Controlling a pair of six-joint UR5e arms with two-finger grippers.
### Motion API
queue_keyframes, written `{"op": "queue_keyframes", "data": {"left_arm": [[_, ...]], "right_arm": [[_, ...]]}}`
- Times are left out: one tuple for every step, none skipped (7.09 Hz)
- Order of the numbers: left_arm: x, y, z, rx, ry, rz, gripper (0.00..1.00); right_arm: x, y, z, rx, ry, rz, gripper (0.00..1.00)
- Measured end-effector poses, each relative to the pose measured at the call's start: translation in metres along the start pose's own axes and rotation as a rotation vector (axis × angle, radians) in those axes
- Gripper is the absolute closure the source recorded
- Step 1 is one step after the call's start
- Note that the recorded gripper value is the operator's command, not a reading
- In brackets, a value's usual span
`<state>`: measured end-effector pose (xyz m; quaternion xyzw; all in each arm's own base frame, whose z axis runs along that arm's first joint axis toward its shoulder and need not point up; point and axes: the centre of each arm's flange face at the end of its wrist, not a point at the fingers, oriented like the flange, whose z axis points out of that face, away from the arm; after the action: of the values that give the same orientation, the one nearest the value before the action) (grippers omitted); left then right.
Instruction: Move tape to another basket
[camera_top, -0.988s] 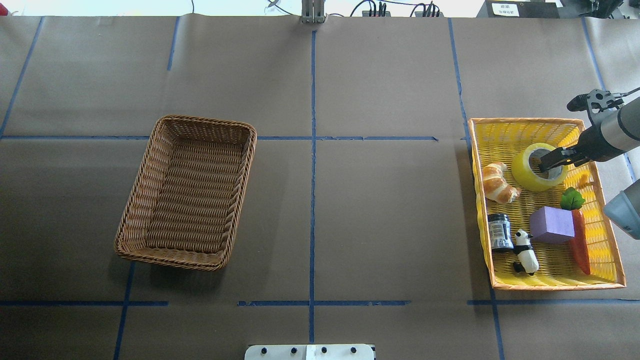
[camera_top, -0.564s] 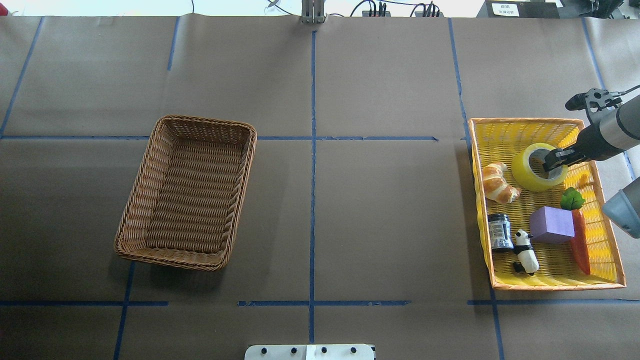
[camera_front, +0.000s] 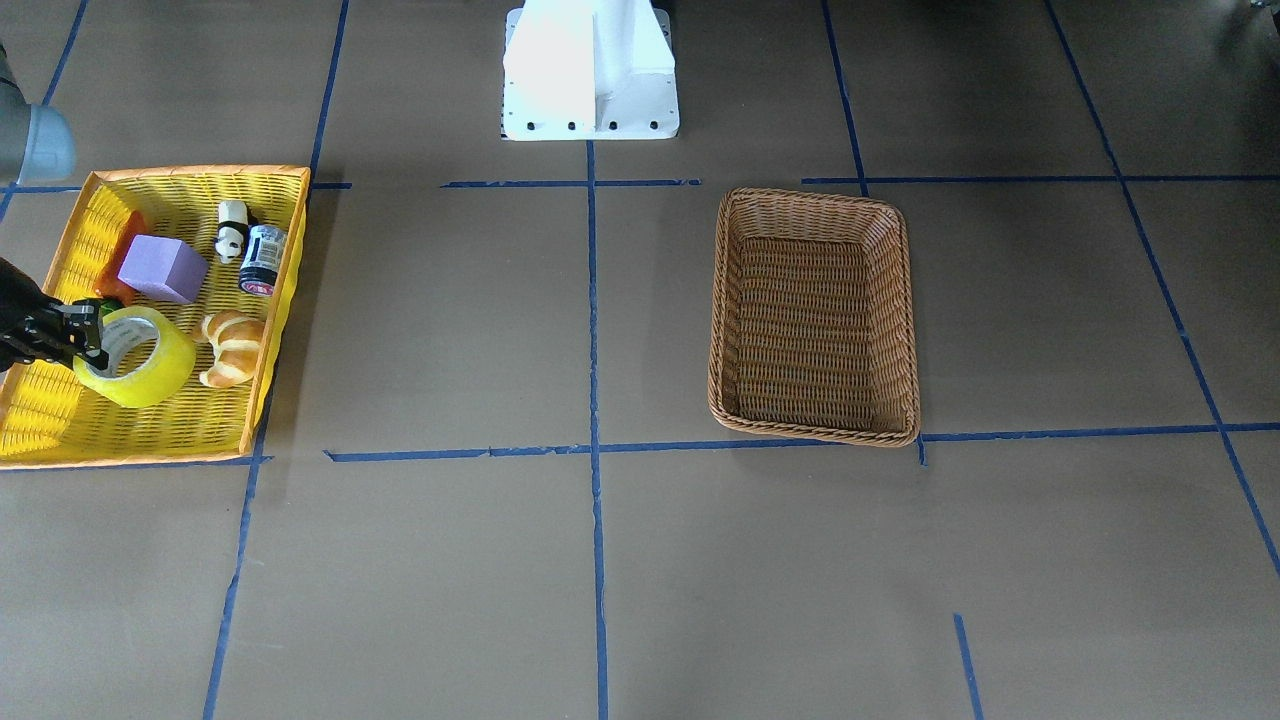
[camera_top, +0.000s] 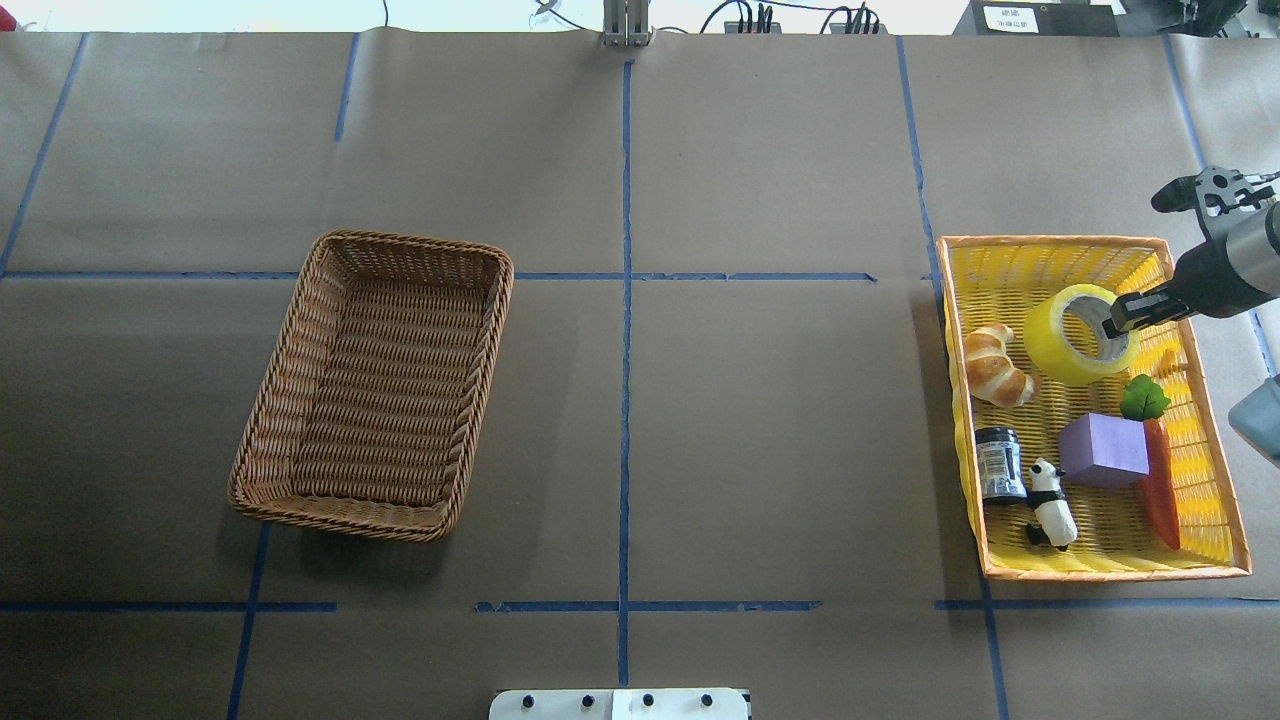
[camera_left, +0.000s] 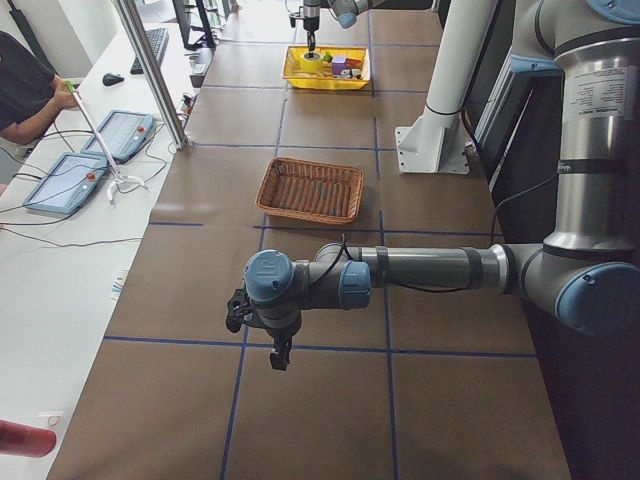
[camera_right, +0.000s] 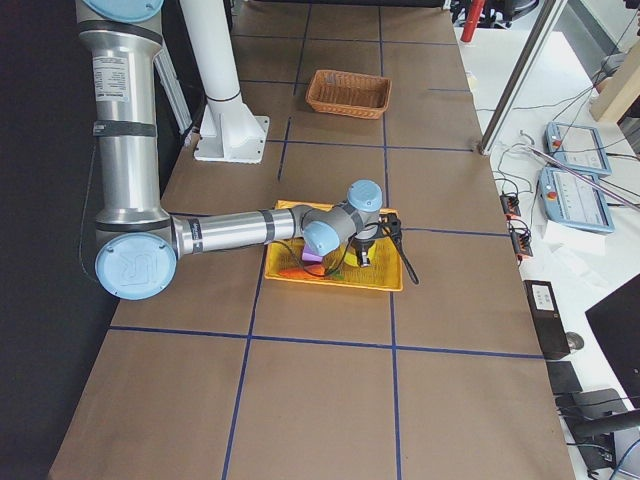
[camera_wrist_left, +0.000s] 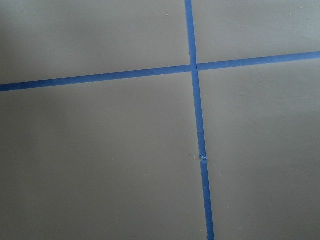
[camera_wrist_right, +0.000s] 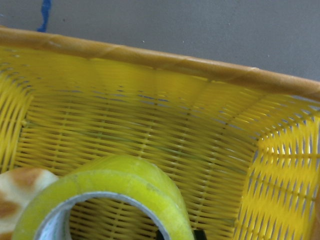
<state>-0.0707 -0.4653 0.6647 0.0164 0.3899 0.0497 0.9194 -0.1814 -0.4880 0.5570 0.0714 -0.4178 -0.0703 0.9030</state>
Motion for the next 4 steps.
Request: {"op": "queue_keyframes", "data": {"left_arm": [[0.000, 0.001, 0.000, 0.000, 0.000, 0.000, 0.00], [0.001, 0.001, -0.001, 0.002, 0.000, 0.002, 0.00], [0.004, 0.000, -0.004, 0.009, -0.001, 0.008, 0.00], [0.009, -0.002, -0.008, 0.017, -0.001, 0.017, 0.00]], "right_arm": [[0.001, -0.001, -0.020, 0.015, -0.041, 0.012, 1.00], [-0.004, -0.004, -0.036, 0.029, -0.078, 0.028, 0.99], [-0.019, -0.014, -0.051, 0.051, -0.118, 0.068, 0.99], [-0.045, -0.030, -0.064, 0.080, -0.171, 0.140, 0.99]]}}
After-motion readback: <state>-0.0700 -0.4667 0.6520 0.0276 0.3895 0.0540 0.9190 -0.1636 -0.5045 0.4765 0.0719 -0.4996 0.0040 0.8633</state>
